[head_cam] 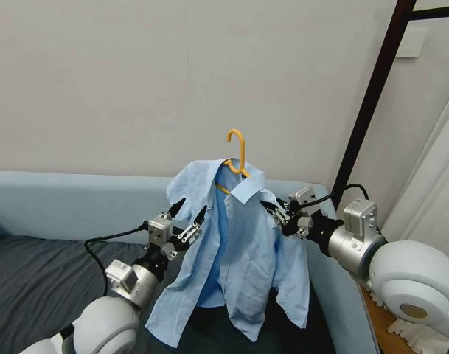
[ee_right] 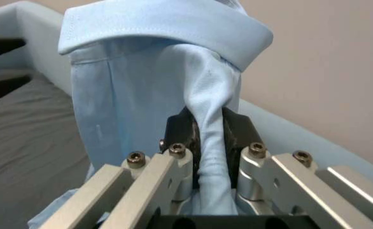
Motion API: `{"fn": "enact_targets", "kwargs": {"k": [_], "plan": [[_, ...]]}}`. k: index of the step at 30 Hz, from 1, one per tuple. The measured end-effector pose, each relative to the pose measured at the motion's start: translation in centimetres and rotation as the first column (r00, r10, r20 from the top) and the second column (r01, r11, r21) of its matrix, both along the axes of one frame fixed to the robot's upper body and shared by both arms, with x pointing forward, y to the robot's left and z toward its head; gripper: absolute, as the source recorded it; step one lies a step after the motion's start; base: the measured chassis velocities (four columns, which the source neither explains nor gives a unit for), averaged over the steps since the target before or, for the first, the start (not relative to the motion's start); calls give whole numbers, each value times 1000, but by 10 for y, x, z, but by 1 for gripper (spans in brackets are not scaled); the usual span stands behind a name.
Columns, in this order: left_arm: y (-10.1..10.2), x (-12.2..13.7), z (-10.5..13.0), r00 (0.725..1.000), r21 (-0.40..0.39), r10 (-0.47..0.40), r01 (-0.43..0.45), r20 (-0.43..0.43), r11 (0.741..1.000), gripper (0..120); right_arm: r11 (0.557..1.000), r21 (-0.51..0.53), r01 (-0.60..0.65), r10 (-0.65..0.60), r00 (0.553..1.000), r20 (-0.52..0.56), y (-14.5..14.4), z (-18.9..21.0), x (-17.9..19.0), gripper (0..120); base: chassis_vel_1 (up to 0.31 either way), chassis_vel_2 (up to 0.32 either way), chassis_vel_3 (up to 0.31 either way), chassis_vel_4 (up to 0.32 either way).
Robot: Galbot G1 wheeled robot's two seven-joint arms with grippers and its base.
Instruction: Pick up the clothes from the sofa and hang them on the clothes hanger.
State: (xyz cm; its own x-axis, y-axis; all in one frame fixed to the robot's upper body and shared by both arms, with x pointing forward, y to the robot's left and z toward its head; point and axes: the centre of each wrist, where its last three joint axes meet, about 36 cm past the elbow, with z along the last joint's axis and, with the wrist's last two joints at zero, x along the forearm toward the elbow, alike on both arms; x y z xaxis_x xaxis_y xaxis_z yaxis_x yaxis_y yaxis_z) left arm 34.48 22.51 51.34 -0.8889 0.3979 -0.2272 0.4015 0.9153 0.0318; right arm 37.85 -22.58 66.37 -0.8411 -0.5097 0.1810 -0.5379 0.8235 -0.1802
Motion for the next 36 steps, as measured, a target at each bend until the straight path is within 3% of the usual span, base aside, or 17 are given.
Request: {"fn": "enact_targets", "kwargs": {"k": [6,19,26,30,36], "plan": [[5,-23,-19,996,-73,81,-84,-46,994,99,997,17,69,-70,997,17,-13,16,-4,7,0,0,0,0],[26,-36,-57,961,-120,273,-275,-34,954,100,978,-14,209,-207,974,90,-31,103,-10,7,0,0,0,0],[26,-48,-76,946,-134,320,-325,-59,936,100,957,-56,285,-280,956,91,-44,117,-16,7,0,0,0,0],[15,-70,-100,921,-164,375,-388,-107,907,100,930,-94,356,-349,933,89,-52,123,-22,7,0,0,0,0],[18,-89,-110,901,-173,424,-434,-92,884,100,894,-109,435,-419,896,147,-62,124,-19,7,0,0,0,0]]}}
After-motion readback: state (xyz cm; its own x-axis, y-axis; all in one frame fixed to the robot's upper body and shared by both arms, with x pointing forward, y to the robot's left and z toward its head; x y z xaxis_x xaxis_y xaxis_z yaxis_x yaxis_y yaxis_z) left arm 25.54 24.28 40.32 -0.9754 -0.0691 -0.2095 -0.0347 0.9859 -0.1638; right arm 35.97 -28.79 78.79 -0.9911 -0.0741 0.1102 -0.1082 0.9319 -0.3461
